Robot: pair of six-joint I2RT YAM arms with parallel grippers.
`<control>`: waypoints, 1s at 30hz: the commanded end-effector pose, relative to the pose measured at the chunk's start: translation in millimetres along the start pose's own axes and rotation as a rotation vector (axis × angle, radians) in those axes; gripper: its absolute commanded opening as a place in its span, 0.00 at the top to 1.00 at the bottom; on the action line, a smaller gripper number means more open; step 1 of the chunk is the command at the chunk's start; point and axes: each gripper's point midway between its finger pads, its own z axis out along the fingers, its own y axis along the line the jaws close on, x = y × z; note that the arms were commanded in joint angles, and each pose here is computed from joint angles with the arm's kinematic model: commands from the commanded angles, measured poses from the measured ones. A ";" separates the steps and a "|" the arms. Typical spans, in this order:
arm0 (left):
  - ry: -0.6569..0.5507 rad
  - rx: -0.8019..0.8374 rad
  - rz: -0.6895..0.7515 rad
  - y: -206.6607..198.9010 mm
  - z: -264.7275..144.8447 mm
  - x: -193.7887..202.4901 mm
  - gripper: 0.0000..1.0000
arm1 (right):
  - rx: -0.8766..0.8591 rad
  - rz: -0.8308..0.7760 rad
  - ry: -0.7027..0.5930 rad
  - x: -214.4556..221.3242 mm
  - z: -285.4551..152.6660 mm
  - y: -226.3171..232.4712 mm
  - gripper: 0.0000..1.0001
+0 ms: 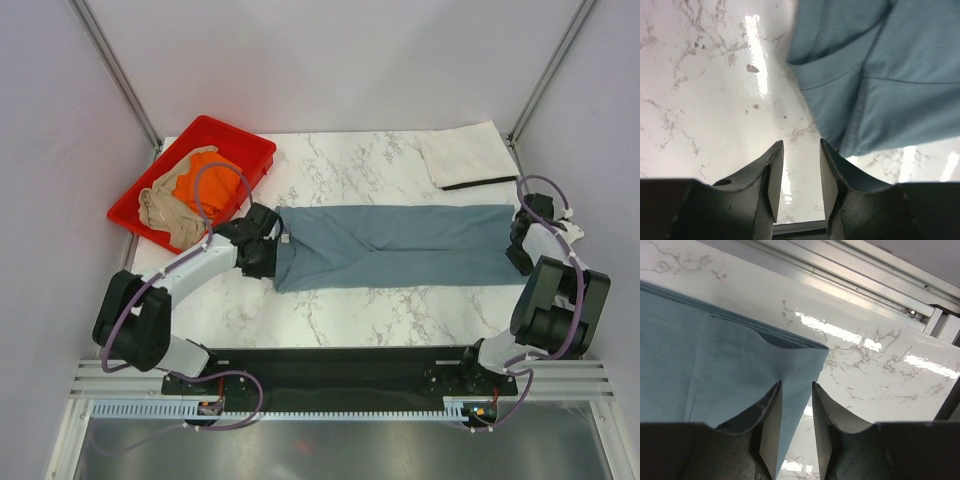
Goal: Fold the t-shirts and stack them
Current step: Fold the tshirt
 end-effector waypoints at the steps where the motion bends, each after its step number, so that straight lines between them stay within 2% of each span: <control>1: -0.102 0.143 -0.047 -25.0 -33.5 -23.8 0.58 | -0.074 0.027 -0.032 -21.4 -19.5 10.2 0.62; 4: -0.148 0.324 -0.044 -58.3 -47.5 -39.5 0.57 | -0.068 0.024 -0.013 -21.9 -15.1 15.1 0.63; 8: -0.118 0.415 -0.067 -78.0 -37.2 -39.7 0.56 | -0.037 0.037 -0.008 -17.8 3.6 10.2 0.64; 13: -0.021 0.346 -0.101 -68.5 -5.1 -15.8 0.58 | 0.033 0.029 0.027 -8.9 24.8 -6.6 0.64; 17: 0.016 0.222 -0.130 -41.6 14.9 12.2 0.62 | 0.054 0.030 0.051 0.3 30.5 -13.9 0.65; 21: -0.012 0.104 -0.122 -15.2 17.4 22.4 0.63 | 0.078 0.028 0.039 0.6 29.1 -20.9 0.65; 25: -0.016 0.057 -0.125 -7.1 15.3 20.7 0.63 | 0.102 0.027 0.019 -6.7 22.6 -26.6 0.65; 30: -0.103 -0.004 -0.123 4.3 -6.7 -3.3 0.63 | 0.083 0.042 -0.026 -24.9 -1.8 -32.3 0.64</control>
